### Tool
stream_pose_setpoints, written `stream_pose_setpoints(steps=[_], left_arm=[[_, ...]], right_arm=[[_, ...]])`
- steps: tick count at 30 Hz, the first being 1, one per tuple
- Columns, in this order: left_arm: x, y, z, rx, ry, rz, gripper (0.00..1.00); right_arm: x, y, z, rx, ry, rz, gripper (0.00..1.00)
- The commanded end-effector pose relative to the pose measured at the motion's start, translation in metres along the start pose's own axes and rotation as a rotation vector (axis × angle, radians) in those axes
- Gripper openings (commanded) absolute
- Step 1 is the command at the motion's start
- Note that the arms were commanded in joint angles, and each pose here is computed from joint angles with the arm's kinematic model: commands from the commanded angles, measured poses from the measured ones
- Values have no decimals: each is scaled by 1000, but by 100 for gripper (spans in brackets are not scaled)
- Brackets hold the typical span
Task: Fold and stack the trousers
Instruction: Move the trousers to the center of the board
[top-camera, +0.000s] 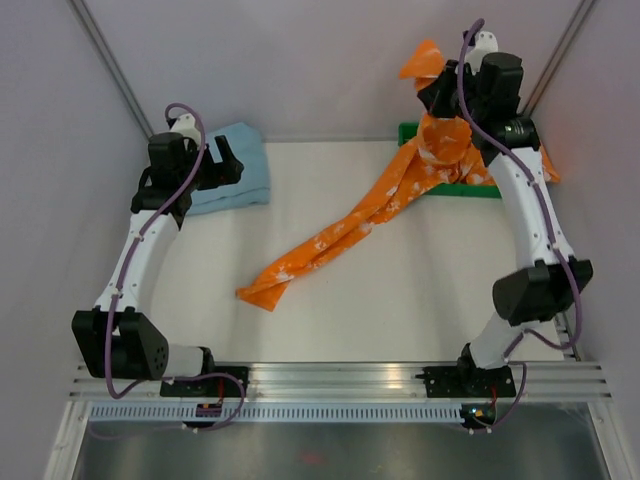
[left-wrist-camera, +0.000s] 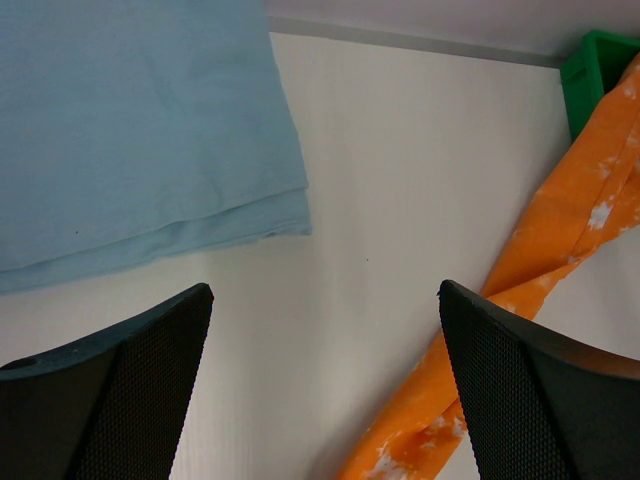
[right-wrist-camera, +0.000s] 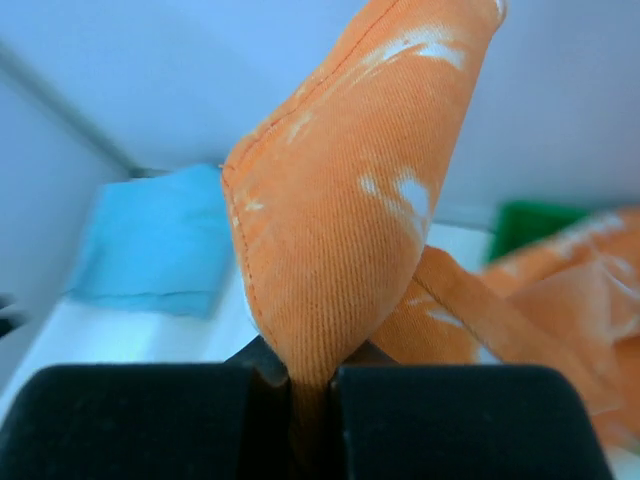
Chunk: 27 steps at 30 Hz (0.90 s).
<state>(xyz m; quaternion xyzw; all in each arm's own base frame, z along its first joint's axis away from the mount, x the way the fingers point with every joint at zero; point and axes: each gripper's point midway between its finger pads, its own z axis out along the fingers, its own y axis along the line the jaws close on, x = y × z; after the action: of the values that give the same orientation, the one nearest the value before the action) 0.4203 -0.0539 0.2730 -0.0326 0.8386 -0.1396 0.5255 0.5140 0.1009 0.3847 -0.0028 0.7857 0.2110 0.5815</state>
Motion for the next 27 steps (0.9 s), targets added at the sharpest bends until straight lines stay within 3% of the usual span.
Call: stream_pose_setpoints(steps=[1, 4, 8, 13, 14, 15, 16, 17, 19, 22, 25, 27], left_arm=[[-22, -9, -18, 16, -56, 24, 100], [-31, -2, -27, -34, -78, 35, 100], [-46, 23, -43, -203, -132, 21, 100], [-49, 52, -56, -372, -159, -22, 100], [-48, 57, -57, -400, -157, -33, 100], [-47, 58, -58, -408, -154, -35, 100], [-47, 59, -58, -414, -153, -38, 100], [-46, 62, -60, -428, -153, -44, 100], [-46, 67, -63, -461, -153, -50, 100], [-44, 79, -66, -513, -152, -82, 100], [-41, 78, -64, -471, -136, -101, 100], [-44, 65, -57, -371, -130, -72, 100]], right_arm=[[-47, 138, -93, -391, -147, -140, 0], [-28, 200, -130, -552, -119, -67, 0], [35, 284, -157, -742, 55, -59, 0], [137, 326, -163, -827, 313, -150, 1], [153, 321, -155, -802, 351, -162, 14], [178, 310, -146, -763, 410, -178, 54], [195, 294, -136, -679, 446, -206, 66], [207, 281, -126, -620, 474, -233, 90], [217, 251, -111, -476, 502, -291, 95], [185, 211, -98, -379, 444, -217, 98], [152, 139, -81, -214, 377, -92, 98], [140, 71, -70, 35, 345, -105, 98]])
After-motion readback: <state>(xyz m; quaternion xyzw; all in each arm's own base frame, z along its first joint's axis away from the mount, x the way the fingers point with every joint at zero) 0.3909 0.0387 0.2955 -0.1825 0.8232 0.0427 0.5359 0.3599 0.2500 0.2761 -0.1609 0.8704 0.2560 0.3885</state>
